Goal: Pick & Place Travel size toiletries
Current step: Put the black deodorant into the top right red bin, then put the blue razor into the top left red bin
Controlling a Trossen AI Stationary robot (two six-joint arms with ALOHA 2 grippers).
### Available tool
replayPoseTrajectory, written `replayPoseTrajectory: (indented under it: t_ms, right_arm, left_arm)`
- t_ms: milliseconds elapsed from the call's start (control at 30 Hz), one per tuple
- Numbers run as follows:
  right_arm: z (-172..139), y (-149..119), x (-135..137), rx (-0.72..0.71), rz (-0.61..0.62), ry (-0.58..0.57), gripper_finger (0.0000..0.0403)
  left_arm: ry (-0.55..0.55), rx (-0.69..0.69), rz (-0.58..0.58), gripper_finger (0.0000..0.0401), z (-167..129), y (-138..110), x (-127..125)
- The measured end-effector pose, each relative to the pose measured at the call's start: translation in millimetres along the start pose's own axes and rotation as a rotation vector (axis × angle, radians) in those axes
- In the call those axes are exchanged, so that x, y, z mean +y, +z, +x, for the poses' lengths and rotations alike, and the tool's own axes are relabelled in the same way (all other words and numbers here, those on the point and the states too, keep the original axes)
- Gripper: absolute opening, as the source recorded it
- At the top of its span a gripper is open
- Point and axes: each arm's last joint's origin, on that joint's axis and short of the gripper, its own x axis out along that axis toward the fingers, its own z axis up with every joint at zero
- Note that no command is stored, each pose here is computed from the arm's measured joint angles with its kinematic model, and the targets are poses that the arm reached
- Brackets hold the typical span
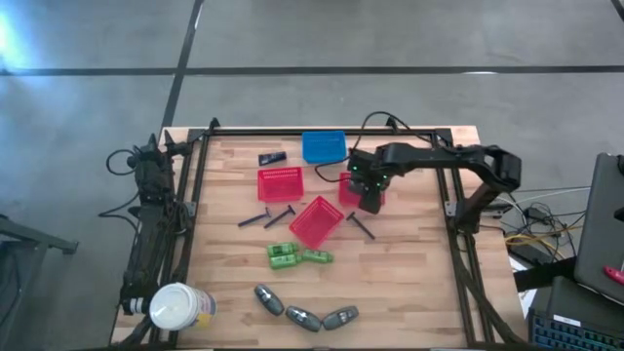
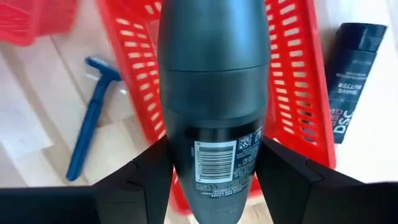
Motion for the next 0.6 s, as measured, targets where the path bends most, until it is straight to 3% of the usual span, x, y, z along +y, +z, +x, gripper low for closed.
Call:
replayPoseTrajectory:
  t_ms: [300,600]
  right_arm:
    - [7.9,23.1,-2.8,0.008,-0.012,0.002,0.0242]
    - [-3.1,21.4,-3.8,0.025,-0.046,-0.02,0.0294]
  left_arm:
    - [0.0,0.0,0.0,0.0202,0.0,0.0,0.0]
    - [0.0,0.0,0.0,0.0202,0.0,0.0,0.0]
